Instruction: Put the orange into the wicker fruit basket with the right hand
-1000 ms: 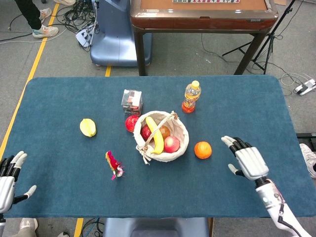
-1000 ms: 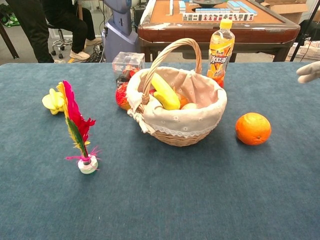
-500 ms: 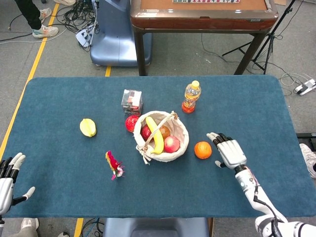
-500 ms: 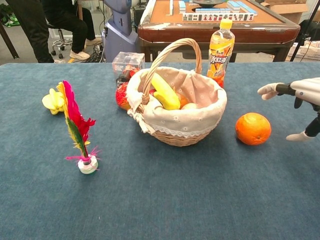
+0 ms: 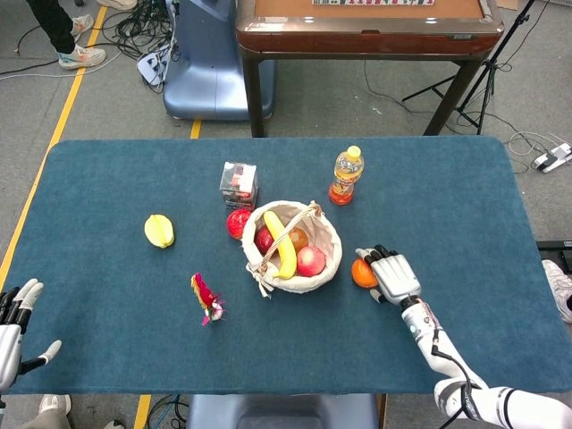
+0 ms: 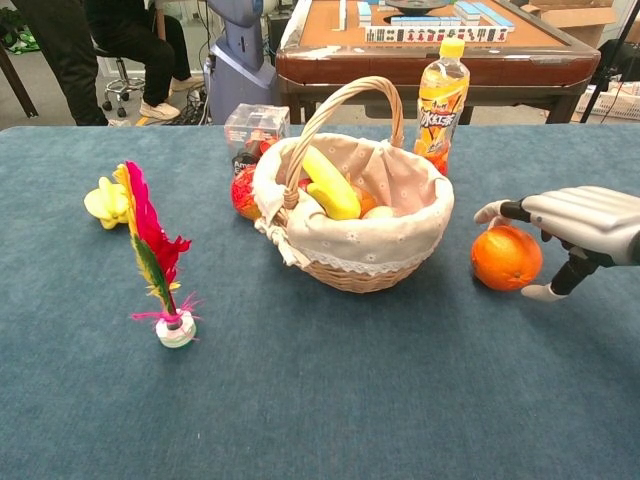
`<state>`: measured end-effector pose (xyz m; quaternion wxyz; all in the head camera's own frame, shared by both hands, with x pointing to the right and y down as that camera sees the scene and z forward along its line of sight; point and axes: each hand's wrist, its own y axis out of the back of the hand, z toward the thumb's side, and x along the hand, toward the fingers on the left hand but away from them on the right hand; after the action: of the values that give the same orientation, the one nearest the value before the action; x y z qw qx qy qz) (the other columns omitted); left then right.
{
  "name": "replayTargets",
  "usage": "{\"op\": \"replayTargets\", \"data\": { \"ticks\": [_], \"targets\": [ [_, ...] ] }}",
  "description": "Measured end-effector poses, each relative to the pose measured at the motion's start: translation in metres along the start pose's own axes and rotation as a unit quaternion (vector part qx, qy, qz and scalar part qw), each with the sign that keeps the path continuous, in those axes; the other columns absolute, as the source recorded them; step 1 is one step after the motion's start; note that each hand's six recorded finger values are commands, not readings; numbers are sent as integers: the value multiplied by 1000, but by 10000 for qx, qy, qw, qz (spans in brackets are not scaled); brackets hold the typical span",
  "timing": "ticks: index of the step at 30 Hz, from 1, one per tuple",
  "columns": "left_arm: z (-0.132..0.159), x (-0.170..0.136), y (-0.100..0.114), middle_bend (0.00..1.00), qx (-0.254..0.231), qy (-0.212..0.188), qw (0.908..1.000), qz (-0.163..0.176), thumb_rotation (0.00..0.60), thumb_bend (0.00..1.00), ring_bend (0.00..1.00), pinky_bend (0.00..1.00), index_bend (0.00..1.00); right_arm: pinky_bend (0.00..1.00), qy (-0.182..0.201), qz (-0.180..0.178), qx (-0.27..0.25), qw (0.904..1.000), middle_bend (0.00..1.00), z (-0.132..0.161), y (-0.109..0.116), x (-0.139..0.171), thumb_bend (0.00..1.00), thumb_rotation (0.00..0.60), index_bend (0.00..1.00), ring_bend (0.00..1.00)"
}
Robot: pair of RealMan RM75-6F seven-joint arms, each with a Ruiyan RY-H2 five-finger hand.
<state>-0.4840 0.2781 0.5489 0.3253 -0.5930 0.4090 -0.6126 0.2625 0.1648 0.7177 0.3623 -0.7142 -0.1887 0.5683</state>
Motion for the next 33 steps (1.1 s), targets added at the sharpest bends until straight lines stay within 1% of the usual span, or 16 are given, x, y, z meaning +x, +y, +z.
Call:
{"op": "replayTargets", "data": {
  "ticks": [2,4,9,12,17,22,24,29,33],
  "targets": [
    [-1,-1,0,0,0,12,10000,4,600,220,0,0,24,357,-17,-90,-22,10000,299,0,2,0,332,600,317,204],
    [-2,-1,0,0,-2,17,10000,6,600,220,0,0,24,365,-24,-148,-87,9998,311,-1,3,1,341,600,334,217],
    [-1,-1,0,0,-12,-8,10000,7,600,220,0,0,24,373,4,-259,-225,9994,322,-3,10,8,343,600,340,234],
    [-1,-1,0,0,-10,-4,10000,8,600,219,0,0,24,373,69,-346,-463,9983,322,-2,20,16,343,600,348,234],
    [0,0,-1,0,-26,-30,10000,-4,600,220,0,0,24,373,253,-662,-913,9933,322,0,51,34,342,600,348,234],
    [2,2,-1,0,-34,-53,10000,14,600,219,0,0,24,373,475,-1008,-1058,9881,321,7,85,47,341,600,348,234],
    [2,2,0,0,-37,-57,10000,20,600,219,0,0,24,373,546,-1095,-1101,9864,318,11,92,46,341,600,348,234],
    [3,2,1,0,-29,-66,10000,19,600,220,0,0,24,374,681,-1058,-1238,9843,279,26,98,37,341,600,343,234],
    [4,2,3,0,-22,-82,9999,58,600,219,0,0,25,374,737,-998,-1302,9837,230,38,99,29,341,600,256,228]
  ]
}}
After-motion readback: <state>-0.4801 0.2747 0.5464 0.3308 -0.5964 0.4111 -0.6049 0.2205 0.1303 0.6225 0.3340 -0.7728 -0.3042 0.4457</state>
